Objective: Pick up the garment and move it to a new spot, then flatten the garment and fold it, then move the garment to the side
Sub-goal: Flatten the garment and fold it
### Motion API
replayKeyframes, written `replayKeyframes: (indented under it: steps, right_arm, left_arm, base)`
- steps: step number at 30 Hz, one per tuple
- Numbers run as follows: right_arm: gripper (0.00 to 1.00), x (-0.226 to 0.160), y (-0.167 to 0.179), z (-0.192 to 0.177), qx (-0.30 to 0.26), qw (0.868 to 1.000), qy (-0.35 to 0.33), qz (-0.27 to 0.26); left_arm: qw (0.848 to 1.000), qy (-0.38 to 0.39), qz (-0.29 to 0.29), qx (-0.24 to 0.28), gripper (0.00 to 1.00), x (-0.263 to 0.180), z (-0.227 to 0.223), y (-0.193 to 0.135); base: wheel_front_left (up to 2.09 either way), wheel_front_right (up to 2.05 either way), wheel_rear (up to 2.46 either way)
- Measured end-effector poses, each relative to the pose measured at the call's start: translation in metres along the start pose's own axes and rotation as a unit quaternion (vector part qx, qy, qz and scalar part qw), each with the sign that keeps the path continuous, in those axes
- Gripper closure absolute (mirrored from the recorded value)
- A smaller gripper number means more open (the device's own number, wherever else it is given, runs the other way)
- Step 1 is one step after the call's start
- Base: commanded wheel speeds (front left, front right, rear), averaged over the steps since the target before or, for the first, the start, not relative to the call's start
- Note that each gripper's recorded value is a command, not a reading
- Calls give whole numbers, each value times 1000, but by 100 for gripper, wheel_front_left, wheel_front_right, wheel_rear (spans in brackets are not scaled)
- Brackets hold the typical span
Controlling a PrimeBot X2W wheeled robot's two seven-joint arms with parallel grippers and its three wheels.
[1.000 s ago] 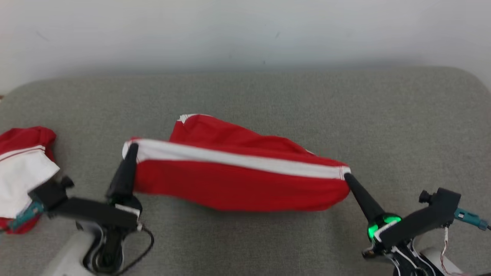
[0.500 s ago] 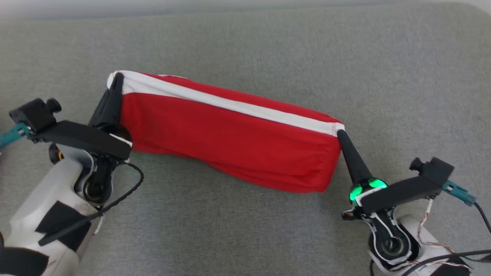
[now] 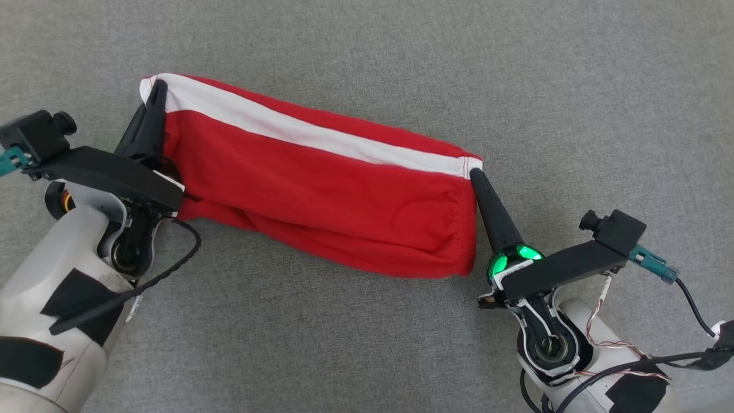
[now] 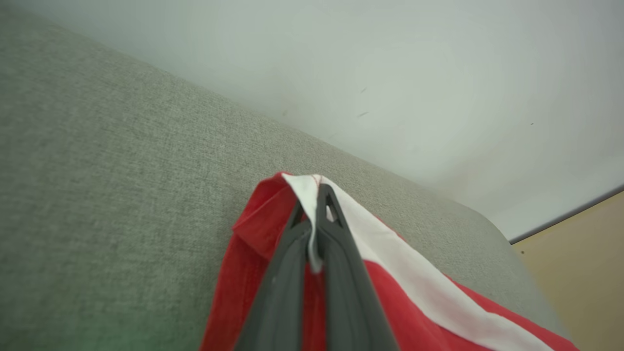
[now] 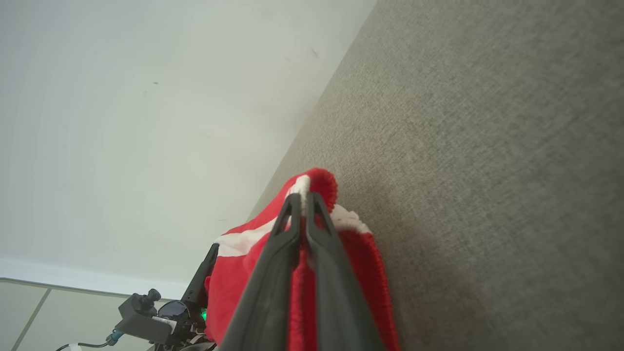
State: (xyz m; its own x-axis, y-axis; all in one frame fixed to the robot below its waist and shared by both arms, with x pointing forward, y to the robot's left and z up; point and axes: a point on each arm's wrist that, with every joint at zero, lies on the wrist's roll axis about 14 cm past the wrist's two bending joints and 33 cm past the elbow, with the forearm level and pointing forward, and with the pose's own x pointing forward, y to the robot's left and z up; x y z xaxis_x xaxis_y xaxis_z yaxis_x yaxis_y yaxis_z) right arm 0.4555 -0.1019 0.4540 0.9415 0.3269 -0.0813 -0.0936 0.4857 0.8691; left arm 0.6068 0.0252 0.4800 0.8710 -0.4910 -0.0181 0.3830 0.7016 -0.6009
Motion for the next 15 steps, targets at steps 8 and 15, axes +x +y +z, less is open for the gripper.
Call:
replayKeyframes:
  steps: [8,15]
  right_arm:
    - [0,2,-1,1,-18,1000,-8,-2]
    - [0,-7,-7,29,-75,996,-46,-14]
  left_arm:
    - [1000,21,-10,20,0,0,-11,-5]
    - [999,16,-3,46,0,-14,-2,-5]
  base:
    - [0,0,0]
    - [0,0,0]
